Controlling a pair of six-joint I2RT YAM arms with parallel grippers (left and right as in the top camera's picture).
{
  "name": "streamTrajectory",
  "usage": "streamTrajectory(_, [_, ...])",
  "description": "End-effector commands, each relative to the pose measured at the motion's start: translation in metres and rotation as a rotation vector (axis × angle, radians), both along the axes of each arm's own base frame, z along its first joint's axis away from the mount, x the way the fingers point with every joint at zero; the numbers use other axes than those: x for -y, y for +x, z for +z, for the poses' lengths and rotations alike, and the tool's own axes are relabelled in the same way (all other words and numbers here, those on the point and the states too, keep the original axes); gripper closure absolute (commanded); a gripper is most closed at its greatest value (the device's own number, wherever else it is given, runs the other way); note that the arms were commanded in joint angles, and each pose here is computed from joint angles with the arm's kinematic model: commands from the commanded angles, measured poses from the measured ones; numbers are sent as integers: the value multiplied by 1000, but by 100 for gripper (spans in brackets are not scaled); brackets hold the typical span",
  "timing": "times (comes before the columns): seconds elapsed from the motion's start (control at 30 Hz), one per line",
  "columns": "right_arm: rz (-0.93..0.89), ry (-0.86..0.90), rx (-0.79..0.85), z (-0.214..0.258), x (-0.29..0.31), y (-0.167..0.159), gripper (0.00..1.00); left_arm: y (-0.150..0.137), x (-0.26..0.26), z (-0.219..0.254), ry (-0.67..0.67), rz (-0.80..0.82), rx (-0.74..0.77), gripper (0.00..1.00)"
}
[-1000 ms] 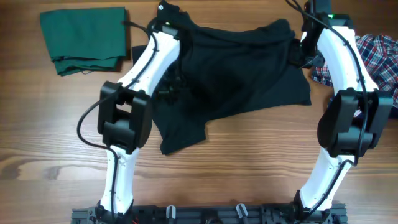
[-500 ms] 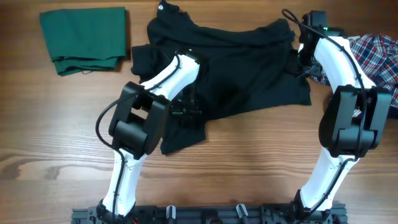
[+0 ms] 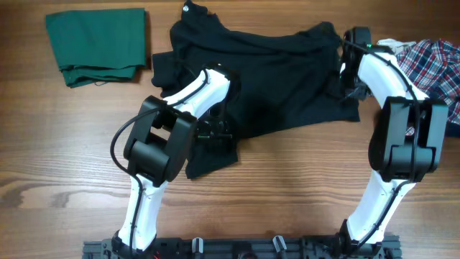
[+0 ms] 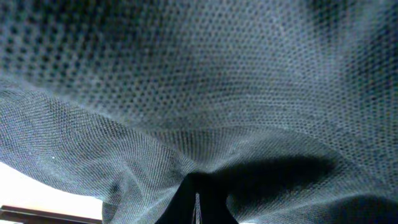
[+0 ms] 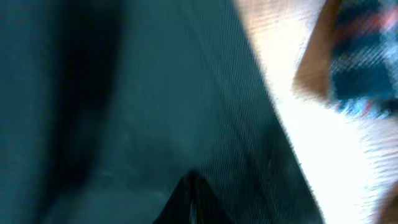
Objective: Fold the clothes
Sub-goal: 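Smooth the shirt's lower edge with both grippers, pulling it toward the robot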
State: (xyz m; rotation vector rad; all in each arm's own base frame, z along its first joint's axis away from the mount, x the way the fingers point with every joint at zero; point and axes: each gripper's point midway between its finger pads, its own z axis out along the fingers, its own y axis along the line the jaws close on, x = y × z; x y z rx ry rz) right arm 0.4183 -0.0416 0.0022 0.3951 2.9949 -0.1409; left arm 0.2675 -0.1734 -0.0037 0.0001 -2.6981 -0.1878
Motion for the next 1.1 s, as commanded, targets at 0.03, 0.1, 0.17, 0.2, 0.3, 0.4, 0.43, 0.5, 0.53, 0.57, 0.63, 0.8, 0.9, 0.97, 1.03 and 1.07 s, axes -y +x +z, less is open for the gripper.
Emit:
streamTrajectory(0.03, [-6,6,-35,-11,0,-13,96,-11,-4,-5,26,14,-33,96])
streamTrajectory(0.1, [-21,8,-44,-11,0,-16,96,-14,-6,-6,32,14,-43,96])
streamTrajectory(0.17, [-39,10,-55,-11,0,-19,96,-19,-9,-7,41,14,-59,96])
streamTrajectory(0.2, [-43,11,-66,-11,-1,-22,96,-22,-10,-8,47,14,-70,96])
streamTrajectory(0.3, [-71,15,-124,-11,-2,-37,96,-35,-18,-11,71,10,-113,96])
streamTrajectory(0.4, [-104,16,-174,-11,-2,-50,96,-43,-24,-13,89,8,-136,96])
streamTrajectory(0.43, [-116,17,-196,-10,-3,-55,96,-46,-27,-14,102,4,-145,96])
streamTrajectory(0.5, [-127,30,-236,-9,-6,-65,96,-52,-31,-15,118,1,-162,96])
streamTrajectory(0.53, [-128,45,-257,-9,-8,-70,96,-55,-33,-15,124,0,-171,96])
streamTrajectory(0.57, [-129,56,-273,-8,-11,-74,96,-57,-35,-16,128,0,-178,96])
streamTrajectory(0.63, [-133,70,-299,-7,-13,-80,96,-63,-38,-17,138,0,-194,96])
streamTrajectory(0.8, [-152,68,-373,-3,-15,-98,96,-81,-48,-17,172,0,-254,96])
streamTrajectory(0.9, [-151,66,-404,0,-15,-106,96,-99,-59,-19,203,0,-305,96])
streamTrajectory(0.97, [-152,66,-415,0,-16,-108,96,-111,-66,-21,224,6,-333,96])
streamTrajectory(1.03, [-162,65,-422,1,-16,-110,96,-124,-72,-24,244,20,-354,96])
streamTrajectory(1.07, [-166,64,-424,1,-16,-110,96,-128,-75,-24,252,27,-359,96])
